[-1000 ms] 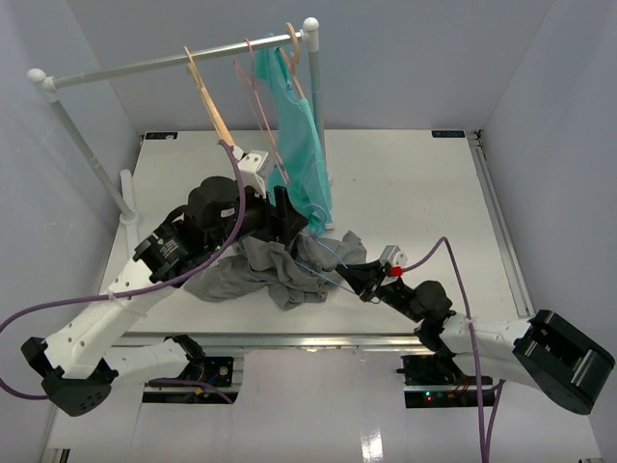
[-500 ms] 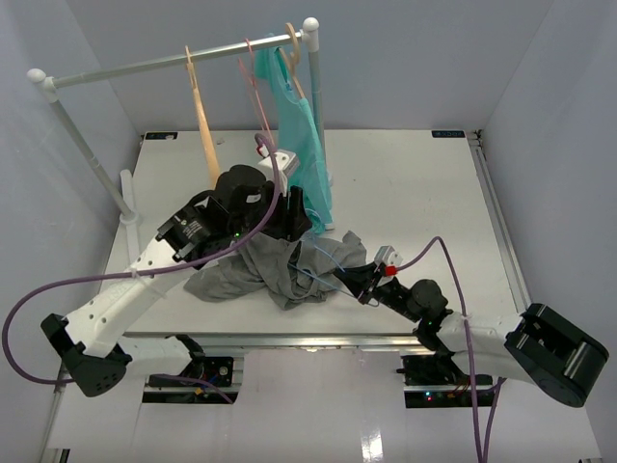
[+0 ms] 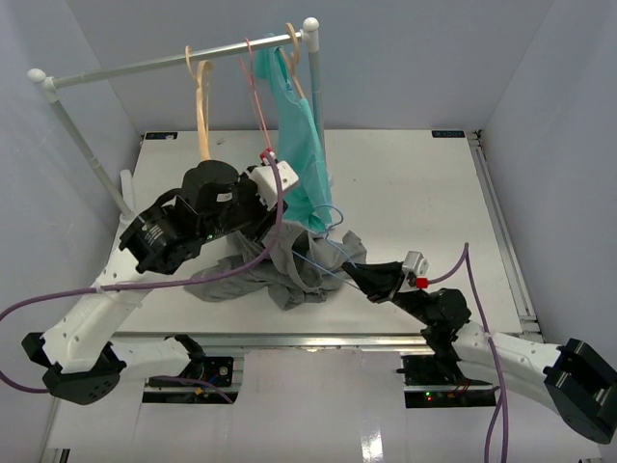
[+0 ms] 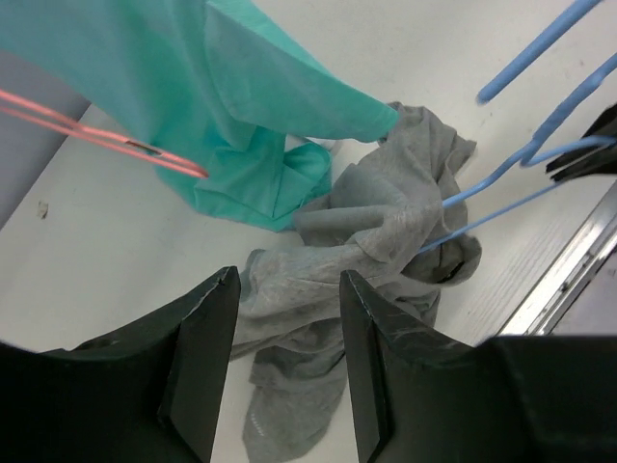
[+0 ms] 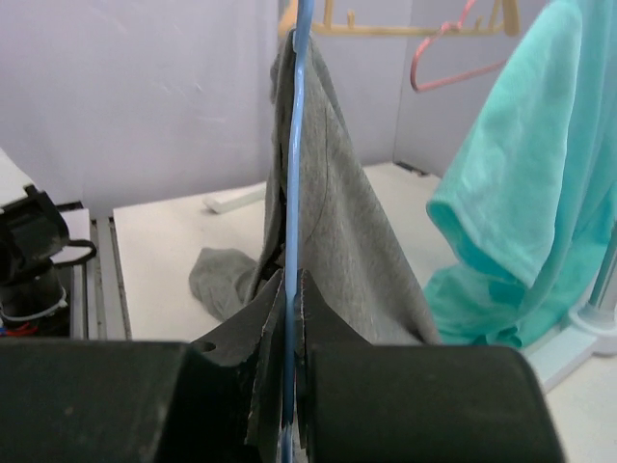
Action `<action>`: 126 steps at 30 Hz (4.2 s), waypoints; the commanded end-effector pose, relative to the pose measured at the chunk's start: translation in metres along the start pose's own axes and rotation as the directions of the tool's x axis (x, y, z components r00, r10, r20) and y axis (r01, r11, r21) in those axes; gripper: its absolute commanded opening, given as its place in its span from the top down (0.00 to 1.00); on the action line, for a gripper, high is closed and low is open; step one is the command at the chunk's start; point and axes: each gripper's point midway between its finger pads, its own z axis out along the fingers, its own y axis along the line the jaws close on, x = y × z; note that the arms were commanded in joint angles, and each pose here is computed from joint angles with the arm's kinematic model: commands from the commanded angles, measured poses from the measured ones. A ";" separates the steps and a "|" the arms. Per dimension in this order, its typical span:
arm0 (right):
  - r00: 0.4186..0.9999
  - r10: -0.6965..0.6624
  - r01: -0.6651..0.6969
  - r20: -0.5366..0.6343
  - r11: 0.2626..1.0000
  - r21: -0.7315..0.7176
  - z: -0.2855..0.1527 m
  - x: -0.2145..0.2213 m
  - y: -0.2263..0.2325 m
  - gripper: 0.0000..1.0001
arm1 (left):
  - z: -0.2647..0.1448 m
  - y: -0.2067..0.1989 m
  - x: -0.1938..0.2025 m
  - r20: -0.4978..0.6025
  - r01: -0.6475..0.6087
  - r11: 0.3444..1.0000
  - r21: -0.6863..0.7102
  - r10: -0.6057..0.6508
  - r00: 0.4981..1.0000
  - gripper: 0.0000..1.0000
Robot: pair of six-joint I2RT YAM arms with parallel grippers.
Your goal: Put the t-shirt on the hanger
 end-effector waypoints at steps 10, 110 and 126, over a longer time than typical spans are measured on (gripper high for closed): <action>0.899 -0.108 0.155 0.424 0.985 -0.076 -0.034 -0.099 0.029 0.92 | 0.016 -0.060 0.012 0.227 -0.427 0.852 0.303 0.370 0.901 0.44; 0.901 0.432 -0.328 -0.037 0.734 0.595 0.025 0.024 -0.069 0.92 | -0.031 -0.079 0.005 0.397 0.029 0.952 0.305 -0.155 0.905 1.00; 0.962 0.271 -0.147 -0.020 0.583 0.799 -0.039 -0.056 -0.140 0.92 | -0.017 -0.057 0.049 0.218 0.004 0.987 0.159 -0.039 0.975 1.00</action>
